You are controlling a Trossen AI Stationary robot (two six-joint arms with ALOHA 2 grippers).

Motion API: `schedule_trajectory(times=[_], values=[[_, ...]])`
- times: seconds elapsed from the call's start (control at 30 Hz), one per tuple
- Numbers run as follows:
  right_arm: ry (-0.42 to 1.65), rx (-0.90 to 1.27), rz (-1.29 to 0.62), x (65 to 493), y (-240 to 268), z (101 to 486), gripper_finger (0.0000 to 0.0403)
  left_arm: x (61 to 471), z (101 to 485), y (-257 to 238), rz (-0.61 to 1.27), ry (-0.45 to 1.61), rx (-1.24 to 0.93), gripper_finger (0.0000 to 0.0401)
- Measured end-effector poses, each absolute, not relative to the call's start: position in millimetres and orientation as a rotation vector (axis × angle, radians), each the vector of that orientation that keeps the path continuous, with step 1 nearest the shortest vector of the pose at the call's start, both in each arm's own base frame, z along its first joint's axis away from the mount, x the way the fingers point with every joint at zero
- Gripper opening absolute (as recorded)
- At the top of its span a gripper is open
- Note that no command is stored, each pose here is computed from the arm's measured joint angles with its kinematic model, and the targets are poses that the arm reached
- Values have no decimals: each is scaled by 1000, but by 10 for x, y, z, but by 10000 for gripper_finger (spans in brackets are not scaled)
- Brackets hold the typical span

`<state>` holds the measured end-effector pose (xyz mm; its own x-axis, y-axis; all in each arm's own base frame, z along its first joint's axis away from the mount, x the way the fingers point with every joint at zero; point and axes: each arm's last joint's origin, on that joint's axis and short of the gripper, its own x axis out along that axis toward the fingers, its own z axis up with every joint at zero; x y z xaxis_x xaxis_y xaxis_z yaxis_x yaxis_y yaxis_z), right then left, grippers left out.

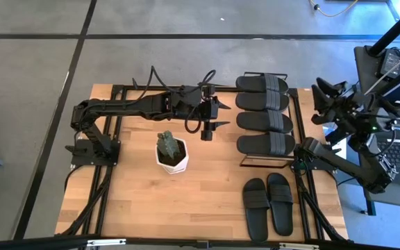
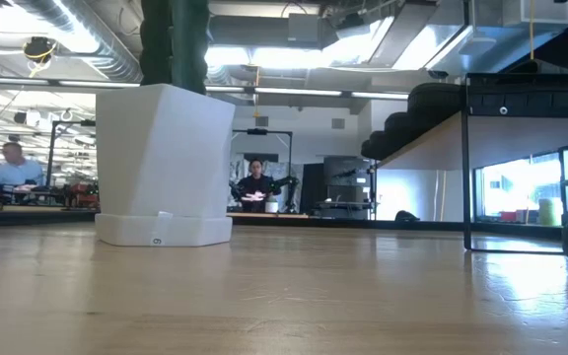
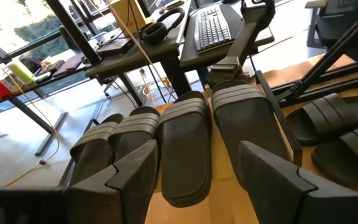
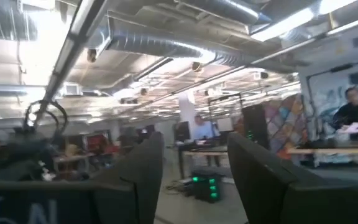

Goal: Pick and place slides into the shelf
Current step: Put the black slide on the shelf, then move the black slide to the top center of the table

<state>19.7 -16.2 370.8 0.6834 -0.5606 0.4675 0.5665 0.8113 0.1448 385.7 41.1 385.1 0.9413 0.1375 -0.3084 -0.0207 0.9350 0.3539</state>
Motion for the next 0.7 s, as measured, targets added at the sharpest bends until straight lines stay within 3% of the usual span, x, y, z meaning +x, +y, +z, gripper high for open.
schedule_trajectory(times=[0.7], values=[[-321,8,-660,244,-196,3532,179,3859,3850,398,80,336,352,218]])
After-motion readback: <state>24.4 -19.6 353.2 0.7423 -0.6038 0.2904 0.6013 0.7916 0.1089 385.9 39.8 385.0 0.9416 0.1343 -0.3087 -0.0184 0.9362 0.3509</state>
